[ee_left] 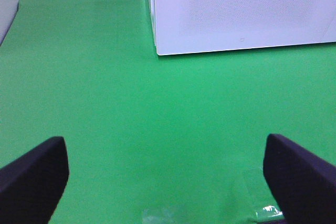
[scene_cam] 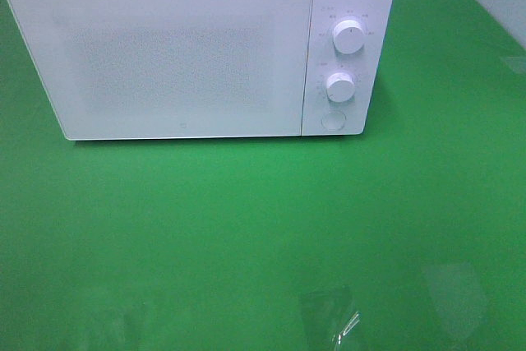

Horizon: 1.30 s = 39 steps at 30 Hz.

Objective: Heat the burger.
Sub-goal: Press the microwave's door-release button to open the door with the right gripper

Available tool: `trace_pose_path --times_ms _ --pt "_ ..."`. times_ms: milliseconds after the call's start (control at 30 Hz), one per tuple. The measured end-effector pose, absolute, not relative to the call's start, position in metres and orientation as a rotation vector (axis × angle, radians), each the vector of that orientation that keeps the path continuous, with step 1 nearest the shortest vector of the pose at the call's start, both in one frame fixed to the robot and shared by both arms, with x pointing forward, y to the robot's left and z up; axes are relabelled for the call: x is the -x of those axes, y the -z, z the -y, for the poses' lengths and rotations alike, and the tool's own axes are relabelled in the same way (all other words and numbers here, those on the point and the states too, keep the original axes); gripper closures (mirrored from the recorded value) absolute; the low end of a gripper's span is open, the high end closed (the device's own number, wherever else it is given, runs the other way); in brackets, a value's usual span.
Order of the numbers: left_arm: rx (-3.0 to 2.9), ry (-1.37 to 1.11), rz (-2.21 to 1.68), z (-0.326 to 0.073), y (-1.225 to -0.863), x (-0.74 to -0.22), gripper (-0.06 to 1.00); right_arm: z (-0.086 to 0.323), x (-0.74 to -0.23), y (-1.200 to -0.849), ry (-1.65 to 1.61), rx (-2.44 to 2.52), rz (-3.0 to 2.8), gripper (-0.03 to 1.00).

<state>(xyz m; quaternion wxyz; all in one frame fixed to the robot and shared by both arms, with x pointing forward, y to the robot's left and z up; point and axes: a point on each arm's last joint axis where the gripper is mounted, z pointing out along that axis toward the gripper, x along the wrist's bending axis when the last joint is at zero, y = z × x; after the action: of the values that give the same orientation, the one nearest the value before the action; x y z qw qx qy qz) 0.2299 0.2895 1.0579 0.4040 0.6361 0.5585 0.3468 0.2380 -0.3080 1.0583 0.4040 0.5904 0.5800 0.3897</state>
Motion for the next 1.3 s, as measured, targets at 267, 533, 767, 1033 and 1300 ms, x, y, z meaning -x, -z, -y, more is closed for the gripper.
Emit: trace_pose_path --times_ms 267,533,767,1033,1300 --pt "-1.606 -0.876 -1.410 -0.290 -1.058 -0.230 0.02 0.307 -0.243 -1.073 -1.053 -1.414 -1.401 0.21" --pt "-1.606 -0.876 -1.410 -0.290 -1.058 -0.230 0.02 0.303 -0.270 -1.072 -1.104 -1.342 -1.370 0.21" --pt "-1.606 -0.876 -1.410 -0.290 -1.058 -0.230 0.02 0.297 -0.306 -1.059 -1.132 -1.303 -1.381 0.21" --pt "-1.606 -0.876 -1.410 -0.290 -1.058 -0.230 0.02 0.292 -0.337 -1.050 -1.158 -1.274 -1.392 0.21" --pt "-1.606 -0.876 -1.410 -0.290 -1.058 -0.230 0.02 0.285 -0.378 -1.042 -1.194 -1.248 -1.403 0.22"
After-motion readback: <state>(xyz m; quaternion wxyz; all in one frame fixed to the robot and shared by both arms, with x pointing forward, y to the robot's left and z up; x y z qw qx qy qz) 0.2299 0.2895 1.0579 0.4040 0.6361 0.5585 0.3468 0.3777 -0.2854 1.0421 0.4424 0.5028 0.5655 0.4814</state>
